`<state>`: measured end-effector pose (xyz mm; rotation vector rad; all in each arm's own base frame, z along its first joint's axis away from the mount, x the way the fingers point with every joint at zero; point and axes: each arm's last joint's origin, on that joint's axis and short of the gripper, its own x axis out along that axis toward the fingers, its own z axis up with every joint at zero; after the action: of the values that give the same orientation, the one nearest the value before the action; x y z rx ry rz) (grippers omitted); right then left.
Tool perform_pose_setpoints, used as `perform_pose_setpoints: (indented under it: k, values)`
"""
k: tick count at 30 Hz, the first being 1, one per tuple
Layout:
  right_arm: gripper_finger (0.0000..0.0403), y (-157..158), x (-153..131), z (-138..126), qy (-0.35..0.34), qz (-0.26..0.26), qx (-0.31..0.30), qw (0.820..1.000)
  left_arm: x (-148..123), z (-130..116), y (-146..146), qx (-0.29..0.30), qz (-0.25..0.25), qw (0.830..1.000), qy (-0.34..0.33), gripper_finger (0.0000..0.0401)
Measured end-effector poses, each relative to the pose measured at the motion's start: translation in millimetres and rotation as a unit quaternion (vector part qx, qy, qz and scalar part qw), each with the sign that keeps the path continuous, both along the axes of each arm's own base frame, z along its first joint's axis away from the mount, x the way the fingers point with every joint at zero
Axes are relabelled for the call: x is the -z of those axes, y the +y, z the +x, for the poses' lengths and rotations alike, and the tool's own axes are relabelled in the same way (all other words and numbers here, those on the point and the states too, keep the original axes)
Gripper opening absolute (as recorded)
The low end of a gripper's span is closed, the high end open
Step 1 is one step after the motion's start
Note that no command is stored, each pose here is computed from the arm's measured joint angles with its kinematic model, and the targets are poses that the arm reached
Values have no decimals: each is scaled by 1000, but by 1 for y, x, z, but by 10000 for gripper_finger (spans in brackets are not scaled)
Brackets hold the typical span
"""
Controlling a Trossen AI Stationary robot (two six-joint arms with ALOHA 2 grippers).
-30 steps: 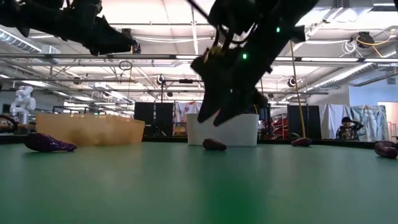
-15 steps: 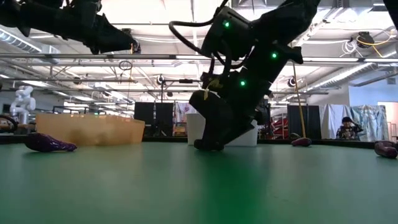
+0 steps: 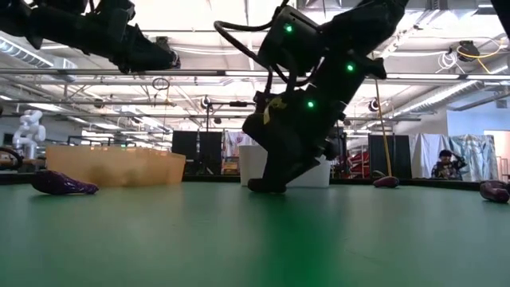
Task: Sort produce into baskets
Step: Put the eggplant into the bottom white bin
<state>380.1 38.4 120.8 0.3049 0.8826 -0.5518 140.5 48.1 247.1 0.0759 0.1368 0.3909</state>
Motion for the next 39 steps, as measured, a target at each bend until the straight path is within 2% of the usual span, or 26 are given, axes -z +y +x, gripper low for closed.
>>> perform_pose_setpoints:
  k: [6, 10, 14, 17, 22, 26, 30, 34, 37, 39]
  values:
    - [58, 9, -21, 15, 11, 91, -83, 992, 0, 0, 0, 0, 0, 1000, 0, 239]
    - [53, 22, -46, 21, 51, 155, -127, 978, 0, 0, 0, 0, 0, 1000, 0, 239]
    - [53, 46, -76, 19, 107, 198, -160, 961, 0, 0, 0, 0, 0, 1000, 0, 239]
    - [53, 67, -97, 9, 161, 210, -177, 948, 0, 0, 0, 0, 0, 1000, 0, 239]
    - [52, 105, -123, -11, 220, 193, -202, 935, 0, 0, 0, 0, 0, 1000, 0, 239]
    - [52, 134, -131, -39, 282, 137, -170, 934, 0, 0, 0, 0, 0, 1000, 0, 239]
    - [52, 159, -133, -83, 361, 58, -70, 928, 0, 0, 0, 0, 0, 1000, 0, 239]
    - [52, 193, -138, -112, 334, 79, -45, 938, 0, 0, 0, 0, 0, 1000, 0, 239]
    - [52, 203, -148, -134, 321, 82, 13, 943, 0, 0, 0, 0, -1, 1000, 0, 239]
    - [52, 210, -151, -146, 305, 86, 22, 948, 0, 0, 0, 0, 0, 1000, -2, 239]
